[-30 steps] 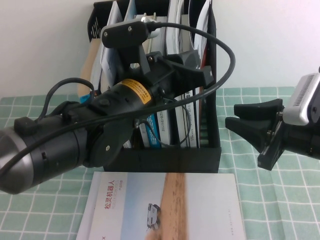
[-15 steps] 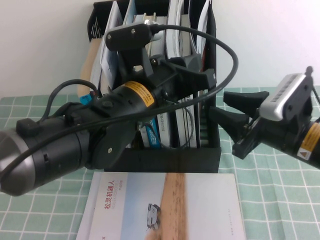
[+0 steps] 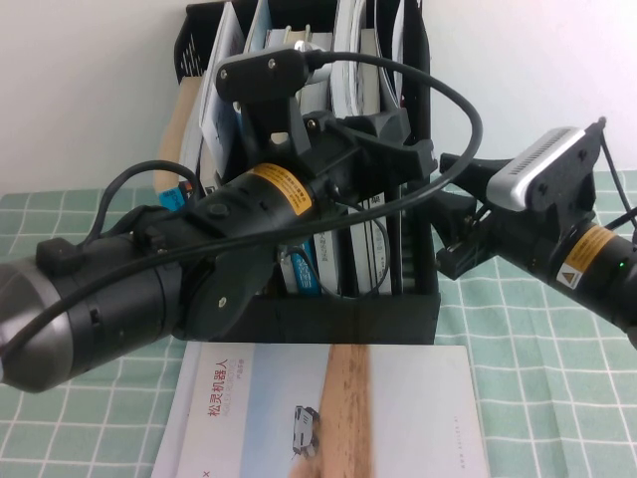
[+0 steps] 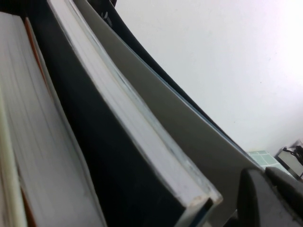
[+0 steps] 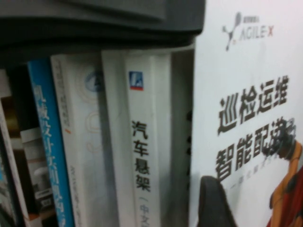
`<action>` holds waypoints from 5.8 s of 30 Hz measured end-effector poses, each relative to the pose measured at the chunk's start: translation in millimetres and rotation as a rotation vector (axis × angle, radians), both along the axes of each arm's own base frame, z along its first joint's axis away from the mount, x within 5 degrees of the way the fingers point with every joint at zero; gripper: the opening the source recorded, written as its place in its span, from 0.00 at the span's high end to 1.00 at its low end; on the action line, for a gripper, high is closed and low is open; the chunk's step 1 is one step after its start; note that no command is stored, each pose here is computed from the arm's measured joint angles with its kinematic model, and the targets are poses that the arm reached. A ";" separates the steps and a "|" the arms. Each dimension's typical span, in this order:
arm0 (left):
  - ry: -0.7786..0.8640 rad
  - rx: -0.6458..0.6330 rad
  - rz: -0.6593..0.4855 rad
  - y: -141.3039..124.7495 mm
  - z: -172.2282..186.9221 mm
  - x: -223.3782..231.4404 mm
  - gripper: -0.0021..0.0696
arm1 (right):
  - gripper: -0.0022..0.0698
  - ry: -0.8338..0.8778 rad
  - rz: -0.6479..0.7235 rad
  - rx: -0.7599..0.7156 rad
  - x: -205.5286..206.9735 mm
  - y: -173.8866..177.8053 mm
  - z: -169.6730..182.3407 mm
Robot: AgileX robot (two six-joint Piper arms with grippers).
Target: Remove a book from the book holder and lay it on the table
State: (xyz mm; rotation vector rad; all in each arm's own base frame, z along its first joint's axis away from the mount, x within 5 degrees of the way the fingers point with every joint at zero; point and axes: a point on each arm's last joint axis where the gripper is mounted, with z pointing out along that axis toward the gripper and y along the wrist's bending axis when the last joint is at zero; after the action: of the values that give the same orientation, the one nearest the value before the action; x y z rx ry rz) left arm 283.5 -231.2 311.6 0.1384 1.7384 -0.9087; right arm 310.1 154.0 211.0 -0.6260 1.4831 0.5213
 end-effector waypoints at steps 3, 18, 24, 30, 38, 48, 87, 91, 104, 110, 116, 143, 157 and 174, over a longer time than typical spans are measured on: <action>-0.010 -0.009 0.000 -0.1 1.2 0.1 0.97 | 0.45 0.001 0.037 -0.018 -2.1 2.5 -1.6; -0.019 -0.013 -0.001 -0.2 2.1 0.1 0.97 | 0.45 -0.019 0.048 -0.081 9.2 15.9 -6.5; -0.027 -0.005 -0.002 -0.2 2.2 0.1 0.97 | 0.52 0.035 0.031 -0.124 15.4 18.8 -19.4; -0.034 -0.001 -0.004 -0.3 2.4 0.0 0.97 | 0.85 0.077 0.007 -0.145 16.9 17.1 -25.3; -0.114 0.258 -0.121 -6.3 1.5 -16.0 0.97 | 0.96 0.076 -0.054 -0.116 17.4 11.9 -22.1; -0.161 0.500 -0.087 34.5 53.0 -64.1 0.97 | 0.96 -0.177 -0.172 0.061 -12.0 -10.7 47.7; 0.104 0.359 0.308 162.2 19.7 -156.7 0.97 | 0.96 -0.230 0.483 -0.582 -127.4 -12.4 96.4; 0.103 0.322 0.347 165.2 5.7 -156.1 0.97 | 0.96 -0.189 0.524 -0.613 -116.7 2.1 76.1; 0.049 0.233 0.435 173.1 7.3 -155.4 0.97 | 0.96 -0.229 0.536 -0.764 -94.0 73.6 39.2; 0.047 0.233 0.436 173.1 7.4 -155.3 0.97 | 0.96 -0.283 0.540 -0.765 -79.3 95.2 47.3; 0.046 0.234 0.436 173.1 7.4 -155.3 0.97 | 0.96 -0.292 0.584 -0.850 -72.3 100.6 29.0; 0.013 0.221 0.378 167.7 10.0 -156.1 0.97 | 0.33 0.001 0.676 -0.553 -100.1 98.4 58.8; 0.019 0.234 0.407 170.5 9.0 -155.5 0.97 | 0.96 -0.217 -0.572 -0.892 -84.6 -29.5 196.1; -0.007 0.295 0.422 172.8 8.1 -155.0 0.97 | 0.97 0.309 0.082 -0.695 -240.8 -97.4 117.2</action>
State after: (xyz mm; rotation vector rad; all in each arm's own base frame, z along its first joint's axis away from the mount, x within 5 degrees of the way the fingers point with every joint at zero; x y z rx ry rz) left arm 128.6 -58.4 319.7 -0.0342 1.7962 -0.3432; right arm 69.2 56.6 328.1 -1.1897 1.9513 0.1499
